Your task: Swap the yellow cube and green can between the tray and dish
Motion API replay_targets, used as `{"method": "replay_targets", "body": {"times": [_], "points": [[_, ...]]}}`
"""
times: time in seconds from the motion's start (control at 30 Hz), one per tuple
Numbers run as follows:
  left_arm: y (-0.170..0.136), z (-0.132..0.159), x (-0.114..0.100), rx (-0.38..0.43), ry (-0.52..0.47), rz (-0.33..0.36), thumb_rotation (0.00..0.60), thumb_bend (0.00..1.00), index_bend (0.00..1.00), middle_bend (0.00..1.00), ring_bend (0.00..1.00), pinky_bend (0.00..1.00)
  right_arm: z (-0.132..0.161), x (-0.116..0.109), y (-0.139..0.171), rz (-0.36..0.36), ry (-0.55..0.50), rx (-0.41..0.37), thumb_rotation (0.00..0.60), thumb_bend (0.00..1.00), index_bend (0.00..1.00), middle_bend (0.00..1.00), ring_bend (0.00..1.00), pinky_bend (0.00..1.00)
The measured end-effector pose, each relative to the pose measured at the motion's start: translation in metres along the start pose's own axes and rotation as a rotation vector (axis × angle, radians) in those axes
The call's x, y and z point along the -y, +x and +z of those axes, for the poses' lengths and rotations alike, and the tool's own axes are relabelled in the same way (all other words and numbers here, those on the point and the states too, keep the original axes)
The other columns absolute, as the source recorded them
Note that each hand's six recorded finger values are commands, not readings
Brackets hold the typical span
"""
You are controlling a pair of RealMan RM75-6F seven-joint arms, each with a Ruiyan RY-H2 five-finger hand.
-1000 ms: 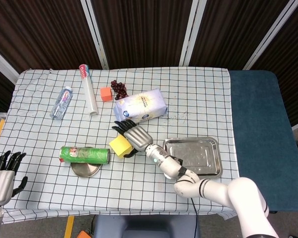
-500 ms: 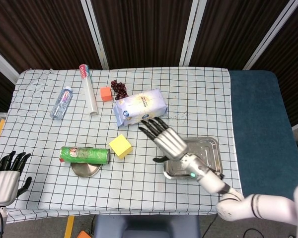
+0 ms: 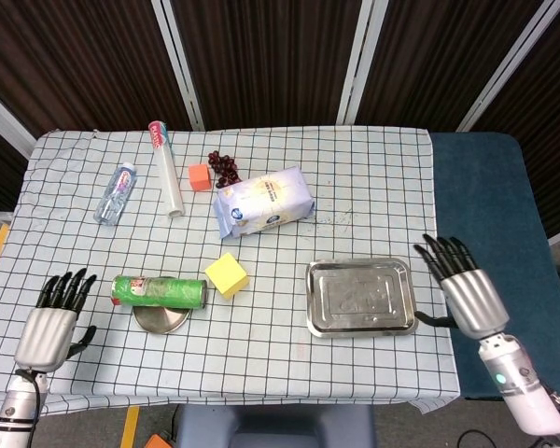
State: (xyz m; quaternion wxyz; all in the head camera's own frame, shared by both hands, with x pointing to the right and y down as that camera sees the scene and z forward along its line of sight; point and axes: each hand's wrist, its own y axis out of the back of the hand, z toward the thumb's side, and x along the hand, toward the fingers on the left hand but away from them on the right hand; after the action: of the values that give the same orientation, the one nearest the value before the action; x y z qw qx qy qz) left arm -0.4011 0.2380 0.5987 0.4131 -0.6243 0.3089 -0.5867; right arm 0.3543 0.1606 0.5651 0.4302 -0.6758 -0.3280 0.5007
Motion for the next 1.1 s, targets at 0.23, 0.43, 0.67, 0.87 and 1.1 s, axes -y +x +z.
{"method": "replay_targets", "body": {"times": [0.23, 0.43, 0.67, 0.87, 1.1], "points": [[0.028, 0.045, 0.019, 0.097, 0.011, -0.109, 0.6, 0.32, 0.0, 0.0, 0.0, 0.07, -0.054, -0.011, 0.045, -0.153, -0.075, 0.117, 0.6, 0.08, 0.15, 0.03, 0.0, 0.03], [0.058, 0.069, 0.04, 0.121, 0.005, -0.167, 0.6, 0.32, 0.0, 0.0, 0.0, 0.06, -0.051, -0.01, 0.055, -0.171, -0.103, 0.07, 0.6, 0.08, 0.16, 0.03, 0.0, 0.03], [0.086, 0.069, 0.055, 0.093, 0.03, -0.156, 0.6, 0.32, 0.0, 0.0, 0.0, 0.07, -0.049, -0.011, 0.06, -0.182, -0.125, 0.043, 0.6, 0.08, 0.17, 0.02, 0.0, 0.03], [0.102, 0.065, 0.066, 0.07, 0.056, -0.132, 0.6, 0.35, 0.01, 0.13, 0.07, 0.11, -0.05, -0.012, 0.06, -0.193, -0.133, 0.043, 0.6, 0.08, 0.18, 0.02, 0.0, 0.03], [0.109, 0.067, 0.076, 0.07, 0.067, -0.126, 0.6, 0.42, 0.26, 0.42, 0.37, 0.33, -0.05, -0.012, 0.06, -0.186, -0.141, 0.04, 0.6, 0.08, 0.2, 0.02, 0.0, 0.03]]}}
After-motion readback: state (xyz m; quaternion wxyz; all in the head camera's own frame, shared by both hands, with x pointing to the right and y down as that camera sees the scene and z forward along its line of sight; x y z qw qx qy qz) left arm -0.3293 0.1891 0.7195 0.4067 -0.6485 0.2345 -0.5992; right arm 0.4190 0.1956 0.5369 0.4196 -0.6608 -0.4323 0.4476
